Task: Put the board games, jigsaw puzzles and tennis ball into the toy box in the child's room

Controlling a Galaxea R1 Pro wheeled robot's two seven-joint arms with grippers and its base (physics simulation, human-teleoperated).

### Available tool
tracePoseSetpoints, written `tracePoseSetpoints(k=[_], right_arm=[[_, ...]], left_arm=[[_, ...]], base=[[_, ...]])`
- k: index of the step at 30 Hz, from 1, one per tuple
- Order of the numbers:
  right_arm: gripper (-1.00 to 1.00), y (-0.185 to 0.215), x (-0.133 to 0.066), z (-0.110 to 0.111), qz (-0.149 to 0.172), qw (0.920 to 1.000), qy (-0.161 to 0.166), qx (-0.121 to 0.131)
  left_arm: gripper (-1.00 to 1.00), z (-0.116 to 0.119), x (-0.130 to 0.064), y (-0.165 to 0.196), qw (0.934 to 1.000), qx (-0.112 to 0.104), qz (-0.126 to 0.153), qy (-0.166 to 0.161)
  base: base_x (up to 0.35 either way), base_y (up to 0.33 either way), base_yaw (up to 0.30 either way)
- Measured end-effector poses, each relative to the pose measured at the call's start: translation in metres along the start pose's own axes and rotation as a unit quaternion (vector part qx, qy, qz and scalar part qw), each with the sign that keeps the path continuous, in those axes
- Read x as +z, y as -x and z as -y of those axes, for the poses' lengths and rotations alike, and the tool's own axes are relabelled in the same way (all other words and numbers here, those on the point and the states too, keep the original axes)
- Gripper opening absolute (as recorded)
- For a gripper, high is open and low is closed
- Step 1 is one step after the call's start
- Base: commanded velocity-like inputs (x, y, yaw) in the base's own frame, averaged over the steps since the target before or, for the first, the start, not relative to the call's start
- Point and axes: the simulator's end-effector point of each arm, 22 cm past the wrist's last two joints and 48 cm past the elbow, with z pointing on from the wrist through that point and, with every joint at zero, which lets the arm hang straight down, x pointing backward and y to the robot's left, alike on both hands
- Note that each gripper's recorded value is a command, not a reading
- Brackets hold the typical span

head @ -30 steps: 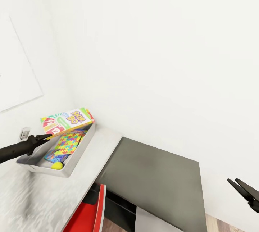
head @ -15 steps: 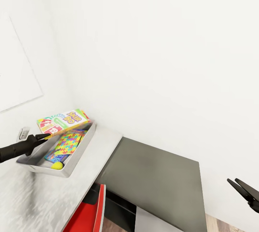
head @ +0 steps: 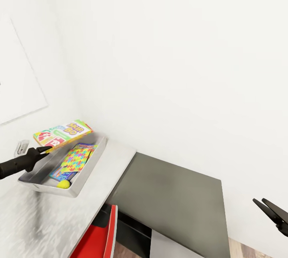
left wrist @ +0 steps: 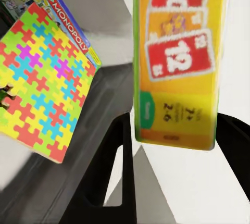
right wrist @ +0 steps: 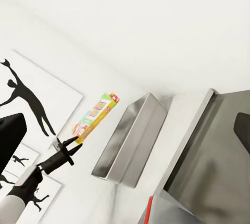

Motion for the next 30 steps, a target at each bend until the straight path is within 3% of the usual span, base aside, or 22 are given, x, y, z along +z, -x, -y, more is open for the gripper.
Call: tracePoseSetpoints(k=[9, 18, 30], right_arm=[[1.00, 0.000, 0.000, 0.001, -0.001, 1.0000, -0.001, 0.000], [1.00, 0.000, 0.000, 0.001, -0.002, 1.0000, -0.003, 0.001], [1.00, -0.002, 0.001, 0.006, -0.005, 0.9999, -0.008, 0.005]], left_arm=[[-1.00, -0.018, 0.000, 0.012, 0.9978, -0.044, 0.031, 0.039], [-1.00, -0.025, 0.011, -0.004, 0.9963, -0.059, 0.023, 0.058], [-1.00, -0.043, 0.027, -0.026, 0.9928, -0.070, 0.017, 0.096]], base=[[0.000, 0.000, 0.000], [0.000, 0.000, 0.015], [0.000, 0.000, 0.123]])
